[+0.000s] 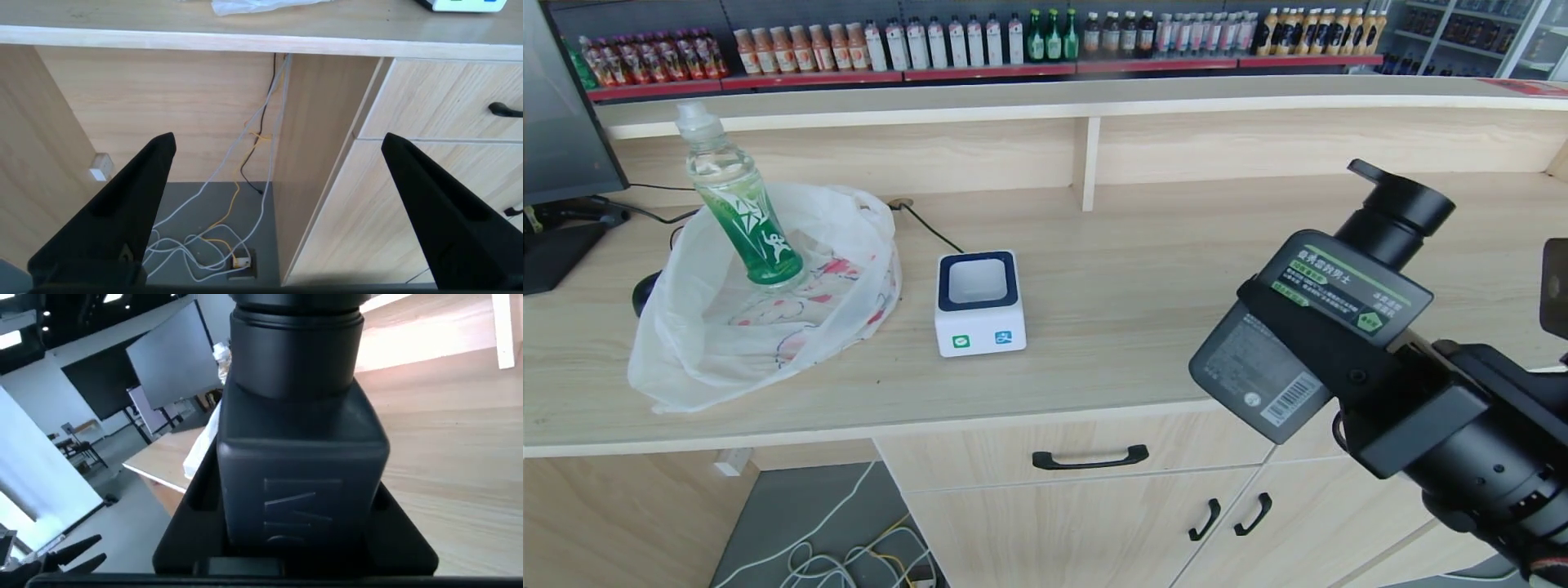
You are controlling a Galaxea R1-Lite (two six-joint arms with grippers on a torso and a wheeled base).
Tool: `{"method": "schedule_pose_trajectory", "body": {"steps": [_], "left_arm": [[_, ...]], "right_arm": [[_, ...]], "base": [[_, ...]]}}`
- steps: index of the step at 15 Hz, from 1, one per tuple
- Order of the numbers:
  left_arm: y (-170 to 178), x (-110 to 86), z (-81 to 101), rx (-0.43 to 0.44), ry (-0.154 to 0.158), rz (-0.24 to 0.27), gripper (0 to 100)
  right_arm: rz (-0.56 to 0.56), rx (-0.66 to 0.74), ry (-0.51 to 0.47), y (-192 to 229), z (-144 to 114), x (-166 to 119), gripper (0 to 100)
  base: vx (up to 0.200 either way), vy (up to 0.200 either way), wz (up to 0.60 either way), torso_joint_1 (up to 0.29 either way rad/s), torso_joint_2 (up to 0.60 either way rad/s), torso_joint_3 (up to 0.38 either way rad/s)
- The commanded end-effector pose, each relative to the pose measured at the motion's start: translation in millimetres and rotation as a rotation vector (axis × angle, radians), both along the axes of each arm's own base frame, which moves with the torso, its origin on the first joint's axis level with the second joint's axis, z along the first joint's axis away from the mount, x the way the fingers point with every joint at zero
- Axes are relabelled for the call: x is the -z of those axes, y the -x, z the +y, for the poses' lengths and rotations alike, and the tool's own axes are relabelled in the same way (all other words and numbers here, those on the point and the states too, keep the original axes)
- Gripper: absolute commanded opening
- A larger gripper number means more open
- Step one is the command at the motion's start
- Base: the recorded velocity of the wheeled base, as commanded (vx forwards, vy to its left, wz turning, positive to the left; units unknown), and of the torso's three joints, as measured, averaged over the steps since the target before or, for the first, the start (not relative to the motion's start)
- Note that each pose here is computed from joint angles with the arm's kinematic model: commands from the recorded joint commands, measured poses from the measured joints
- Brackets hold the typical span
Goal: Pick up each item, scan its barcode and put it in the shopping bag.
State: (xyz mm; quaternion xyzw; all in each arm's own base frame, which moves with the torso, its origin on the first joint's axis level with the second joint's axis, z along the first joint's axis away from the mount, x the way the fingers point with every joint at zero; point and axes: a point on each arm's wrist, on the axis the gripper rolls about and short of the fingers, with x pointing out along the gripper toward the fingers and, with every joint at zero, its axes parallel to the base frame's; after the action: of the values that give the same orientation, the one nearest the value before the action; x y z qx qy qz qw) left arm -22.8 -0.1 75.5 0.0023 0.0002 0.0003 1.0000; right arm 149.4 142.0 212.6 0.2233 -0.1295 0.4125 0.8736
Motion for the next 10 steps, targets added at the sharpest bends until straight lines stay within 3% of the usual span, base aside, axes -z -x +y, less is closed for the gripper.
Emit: {"method": "schedule_pose_trajectory", "body": {"steps": [1,5,10], "left_arm": [[0.0,0.0,0.0,-0.001,0.000,0.000,100],[0.0,0.0,0.0,-0.001,0.000,0.000,100],[0.0,0.0,0.0,-0.001,0.000,0.000,100]], "right_arm": [[0.005,-0.014,-0.023,-3.8,3.5,-3.5,0],[0.050,-0.058,-0.098,-11.6,10.8,-9.9,0],[0.072,-0.106,-0.114,-35.9,34.6,-9.6,0]], "base": [[0.000,0.000,0.00,0.000,0.00,0.000],[0.000,0.000,0.00,0.000,0.00,0.000],[0.000,0.000,0.00,0.000,0.00,0.000]]}}
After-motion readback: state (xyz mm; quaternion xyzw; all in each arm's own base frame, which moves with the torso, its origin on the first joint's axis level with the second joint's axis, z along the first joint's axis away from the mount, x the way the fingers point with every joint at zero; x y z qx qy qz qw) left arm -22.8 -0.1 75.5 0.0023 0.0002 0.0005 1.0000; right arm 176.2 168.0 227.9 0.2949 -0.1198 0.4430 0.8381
